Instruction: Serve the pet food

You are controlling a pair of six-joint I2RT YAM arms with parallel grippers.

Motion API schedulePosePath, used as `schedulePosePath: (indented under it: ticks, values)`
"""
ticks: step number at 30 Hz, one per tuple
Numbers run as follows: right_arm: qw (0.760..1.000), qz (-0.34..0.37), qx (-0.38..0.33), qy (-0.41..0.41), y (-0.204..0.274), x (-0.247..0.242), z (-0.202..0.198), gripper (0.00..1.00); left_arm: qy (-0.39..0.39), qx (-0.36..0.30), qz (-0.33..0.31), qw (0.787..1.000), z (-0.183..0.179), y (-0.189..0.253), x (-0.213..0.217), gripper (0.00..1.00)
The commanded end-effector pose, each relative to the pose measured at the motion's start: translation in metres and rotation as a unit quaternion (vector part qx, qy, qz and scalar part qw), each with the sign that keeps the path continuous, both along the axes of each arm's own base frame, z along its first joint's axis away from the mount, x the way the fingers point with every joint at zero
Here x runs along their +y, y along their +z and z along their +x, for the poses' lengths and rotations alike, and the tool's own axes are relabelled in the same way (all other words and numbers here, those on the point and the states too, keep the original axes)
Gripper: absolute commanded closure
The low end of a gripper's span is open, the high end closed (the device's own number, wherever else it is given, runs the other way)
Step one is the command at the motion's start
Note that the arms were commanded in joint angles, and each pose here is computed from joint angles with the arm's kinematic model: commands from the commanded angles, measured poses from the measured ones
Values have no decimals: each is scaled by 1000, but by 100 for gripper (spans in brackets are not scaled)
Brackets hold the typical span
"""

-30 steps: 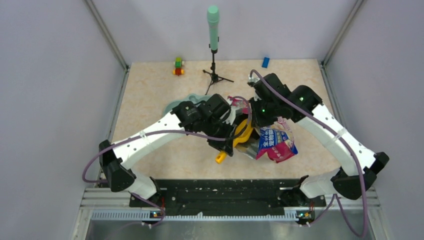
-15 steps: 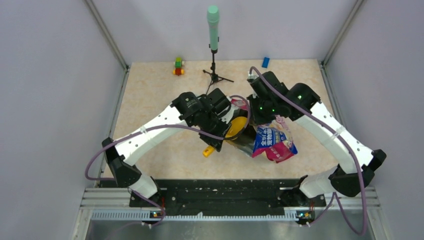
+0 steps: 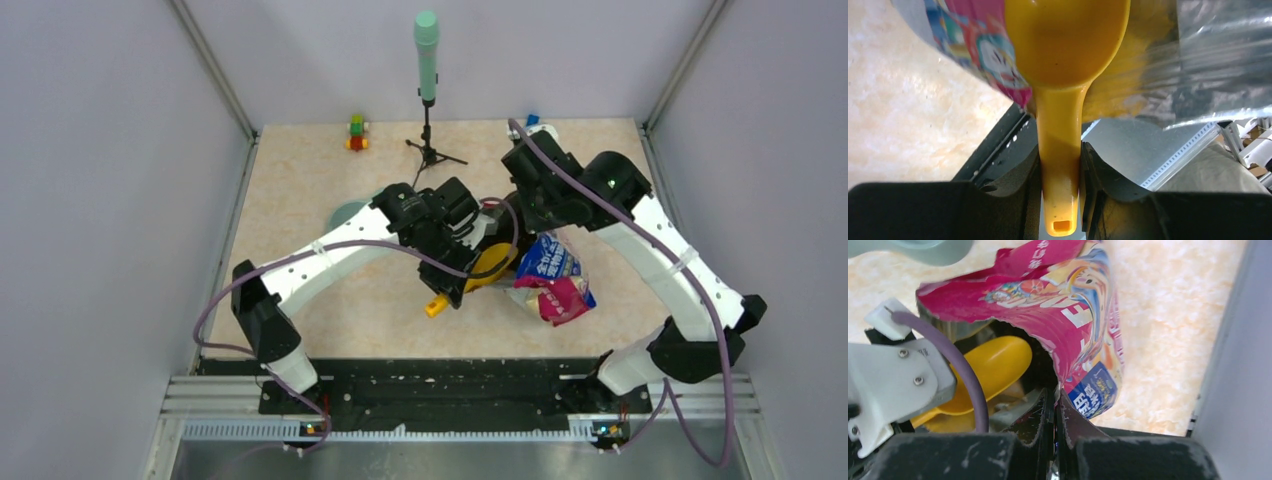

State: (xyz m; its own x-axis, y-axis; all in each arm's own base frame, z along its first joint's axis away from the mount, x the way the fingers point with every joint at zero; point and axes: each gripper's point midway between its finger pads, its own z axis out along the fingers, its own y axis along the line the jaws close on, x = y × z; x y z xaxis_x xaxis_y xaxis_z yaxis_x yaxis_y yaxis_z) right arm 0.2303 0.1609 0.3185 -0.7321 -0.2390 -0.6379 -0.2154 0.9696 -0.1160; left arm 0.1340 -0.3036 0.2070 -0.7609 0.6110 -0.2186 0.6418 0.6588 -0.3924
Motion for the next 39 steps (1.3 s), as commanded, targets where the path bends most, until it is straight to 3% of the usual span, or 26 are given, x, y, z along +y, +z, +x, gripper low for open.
schedulePosePath:
  ticks: [1, 5, 9, 16, 22, 25, 32, 39]
  values:
    - [993, -47, -92, -55, 25, -28, 36, 100, -12, -14, -46, 999, 20, -1, -32, 100]
    - [986, 17, -141, -82, 42, -55, 76, 100, -24, -24, -86, 996, 47, 3, -62, 100]
    - [972, 3, -206, -112, 80, -80, 108, 100, -34, -35, -118, 992, 76, 8, -88, 100]
    - [954, 24, -286, -91, 143, -62, 147, 100, 12, -96, -193, 976, 145, 41, -109, 100]
    - [961, 66, -264, -48, 136, -28, 144, 100, 47, -123, -217, 967, 183, 59, -89, 100]
    - [971, 67, -230, -21, 108, 2, 122, 100, 44, -108, -206, 972, 177, 47, -83, 100]
    - [982, 147, -117, -8, 32, 31, 64, 100, 83, -39, -175, 980, 129, 20, -50, 100]
    - [983, 157, -90, -30, 4, 32, 43, 100, 121, 1, -125, 985, 84, 6, -10, 100]
